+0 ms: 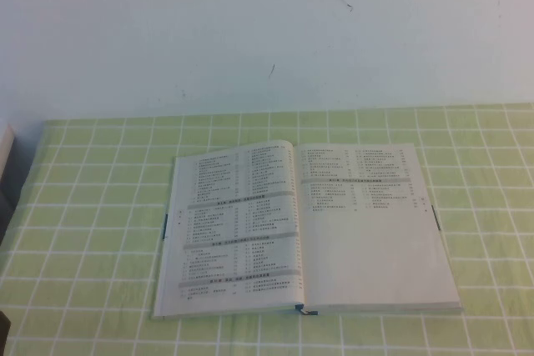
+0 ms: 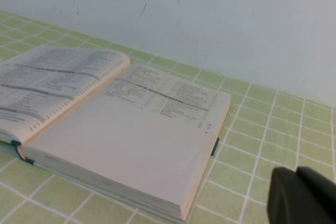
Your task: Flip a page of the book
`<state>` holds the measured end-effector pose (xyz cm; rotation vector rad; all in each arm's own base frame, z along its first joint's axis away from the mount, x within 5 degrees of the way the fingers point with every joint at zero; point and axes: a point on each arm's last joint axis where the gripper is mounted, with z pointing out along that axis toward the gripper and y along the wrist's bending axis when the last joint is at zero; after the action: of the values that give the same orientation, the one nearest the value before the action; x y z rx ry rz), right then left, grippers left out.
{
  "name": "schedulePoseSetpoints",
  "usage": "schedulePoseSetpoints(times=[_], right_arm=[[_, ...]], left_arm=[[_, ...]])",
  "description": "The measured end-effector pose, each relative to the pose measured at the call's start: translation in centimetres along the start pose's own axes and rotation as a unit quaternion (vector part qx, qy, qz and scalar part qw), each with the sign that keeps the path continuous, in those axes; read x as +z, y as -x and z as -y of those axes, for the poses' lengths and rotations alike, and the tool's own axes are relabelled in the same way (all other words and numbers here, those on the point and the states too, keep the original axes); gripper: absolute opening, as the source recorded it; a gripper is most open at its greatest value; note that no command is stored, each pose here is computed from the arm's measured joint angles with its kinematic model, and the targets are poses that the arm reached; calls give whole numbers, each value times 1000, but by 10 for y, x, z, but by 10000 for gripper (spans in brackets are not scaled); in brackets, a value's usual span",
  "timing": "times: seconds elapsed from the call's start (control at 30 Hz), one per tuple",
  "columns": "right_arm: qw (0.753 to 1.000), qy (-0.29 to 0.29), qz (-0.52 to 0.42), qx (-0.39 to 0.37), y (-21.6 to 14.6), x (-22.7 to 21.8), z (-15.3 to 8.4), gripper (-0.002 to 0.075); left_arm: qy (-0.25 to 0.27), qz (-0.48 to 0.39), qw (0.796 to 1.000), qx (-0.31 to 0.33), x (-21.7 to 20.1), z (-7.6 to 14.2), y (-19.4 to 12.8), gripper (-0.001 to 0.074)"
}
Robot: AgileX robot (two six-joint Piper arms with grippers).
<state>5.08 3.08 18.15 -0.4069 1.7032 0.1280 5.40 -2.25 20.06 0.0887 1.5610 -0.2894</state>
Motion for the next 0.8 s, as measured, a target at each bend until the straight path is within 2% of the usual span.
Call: schedulePoseSetpoints(times=[0.8], right_arm=[[1000,1,0,0,0,0,0,-4]], left_arm=[[-1,3,1000,-12,0,0,1,-4]])
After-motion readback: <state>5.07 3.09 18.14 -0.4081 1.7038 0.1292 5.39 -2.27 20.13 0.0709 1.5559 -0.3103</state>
